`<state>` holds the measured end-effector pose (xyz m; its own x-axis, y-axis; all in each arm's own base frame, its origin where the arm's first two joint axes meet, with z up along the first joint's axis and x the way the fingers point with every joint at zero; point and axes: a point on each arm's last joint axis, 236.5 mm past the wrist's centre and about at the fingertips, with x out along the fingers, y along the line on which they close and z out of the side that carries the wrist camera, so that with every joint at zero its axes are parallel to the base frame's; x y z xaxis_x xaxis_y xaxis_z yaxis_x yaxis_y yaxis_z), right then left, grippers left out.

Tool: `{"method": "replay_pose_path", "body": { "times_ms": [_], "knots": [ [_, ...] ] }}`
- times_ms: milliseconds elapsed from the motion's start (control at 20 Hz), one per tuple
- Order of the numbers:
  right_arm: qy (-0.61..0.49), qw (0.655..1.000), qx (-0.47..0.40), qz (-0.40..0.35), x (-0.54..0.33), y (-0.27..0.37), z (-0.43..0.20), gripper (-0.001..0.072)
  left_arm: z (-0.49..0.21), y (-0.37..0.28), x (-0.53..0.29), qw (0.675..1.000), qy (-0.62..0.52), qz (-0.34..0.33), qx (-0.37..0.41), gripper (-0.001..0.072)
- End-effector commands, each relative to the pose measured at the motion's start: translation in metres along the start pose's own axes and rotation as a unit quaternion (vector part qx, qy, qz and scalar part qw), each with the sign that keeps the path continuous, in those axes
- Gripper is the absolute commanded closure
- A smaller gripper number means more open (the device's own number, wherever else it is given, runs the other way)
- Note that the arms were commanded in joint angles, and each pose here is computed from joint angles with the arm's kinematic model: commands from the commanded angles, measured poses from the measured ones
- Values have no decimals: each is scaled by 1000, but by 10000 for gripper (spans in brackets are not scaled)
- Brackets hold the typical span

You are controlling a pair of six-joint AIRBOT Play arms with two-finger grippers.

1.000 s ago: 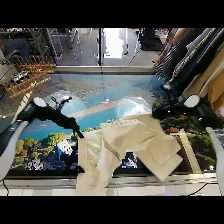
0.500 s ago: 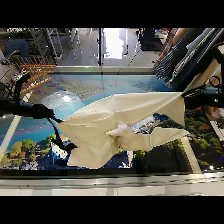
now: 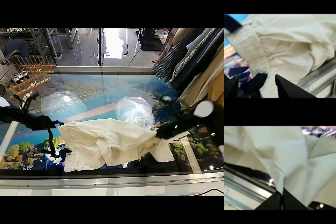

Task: Fold the clothes and pants, and hang the long-sleeved shirts on hangers.

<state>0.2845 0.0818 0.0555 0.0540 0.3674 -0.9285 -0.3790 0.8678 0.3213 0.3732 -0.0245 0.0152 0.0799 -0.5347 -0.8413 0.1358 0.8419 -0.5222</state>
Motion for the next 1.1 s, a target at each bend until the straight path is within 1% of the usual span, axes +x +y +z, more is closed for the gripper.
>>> {"method": "replay_pose_path", "body": {
  "times_ms": [0, 50, 100, 150, 200, 300, 350, 450, 500, 550, 650, 750, 850, 900, 1000, 1050],
  "knots": [
    [108, 989, 58, 79, 76, 26, -81, 467, -34, 38, 36, 996, 47, -12, -79, 227],
    [118, 986, 75, 85, 84, 27, -95, 311, -35, 51, 39, 995, 34, -7, -98, 227],
    [115, 985, 90, 87, 87, 24, -101, 249, -31, 62, 37, 994, 16, -1, -111, 226],
    [91, 987, 104, 84, 84, 17, -95, 246, -21, 67, 33, 993, -11, -3, -119, 224],
    [43, 988, 121, 81, 74, 8, -78, 243, -8, 67, 30, 991, -42, -12, -128, 222],
    [-66, 981, 172, 59, 46, -27, -41, 240, 18, 66, 28, 987, -96, -26, -125, 163],
    [-107, 972, 202, 49, 33, -47, -30, 236, 32, 63, 31, 984, -119, -32, -126, 162],
    [-167, 947, 269, 54, 14, -81, -22, 162, 48, 60, 44, 982, -136, -40, -126, 160],
    [-184, 936, 292, 63, 10, -93, -22, 136, 49, 56, 56, 983, -127, -45, -125, 119],
    [-192, 927, 316, 70, 8, -104, -24, 129, 48, 52, 68, 984, -115, -52, -125, 104],
    [-184, 918, 343, 75, 16, -120, -31, 128, 50, 40, 89, 984, -100, -77, -124, 104],
    [-170, 918, 349, 79, 32, -131, -32, 129, 56, 26, 100, 981, -104, -109, -125, 104],
    [-181, 915, 357, 60, 43, -152, -28, 134, 65, 15, 100, 978, -118, -132, -112, 109],
    [-190, 911, 363, 43, 46, -165, -26, 146, 68, 13, 98, 977, -124, -137, -110, 141],
    [-177, 916, 361, 14, 53, -182, -34, 147, 69, 12, 97, 976, -125, -138, -110, 299],
    [-159, 921, 357, 11, 58, -184, -40, 147, 68, 11, 97, 976, -122, -140, -109, 308]
  ]
}}
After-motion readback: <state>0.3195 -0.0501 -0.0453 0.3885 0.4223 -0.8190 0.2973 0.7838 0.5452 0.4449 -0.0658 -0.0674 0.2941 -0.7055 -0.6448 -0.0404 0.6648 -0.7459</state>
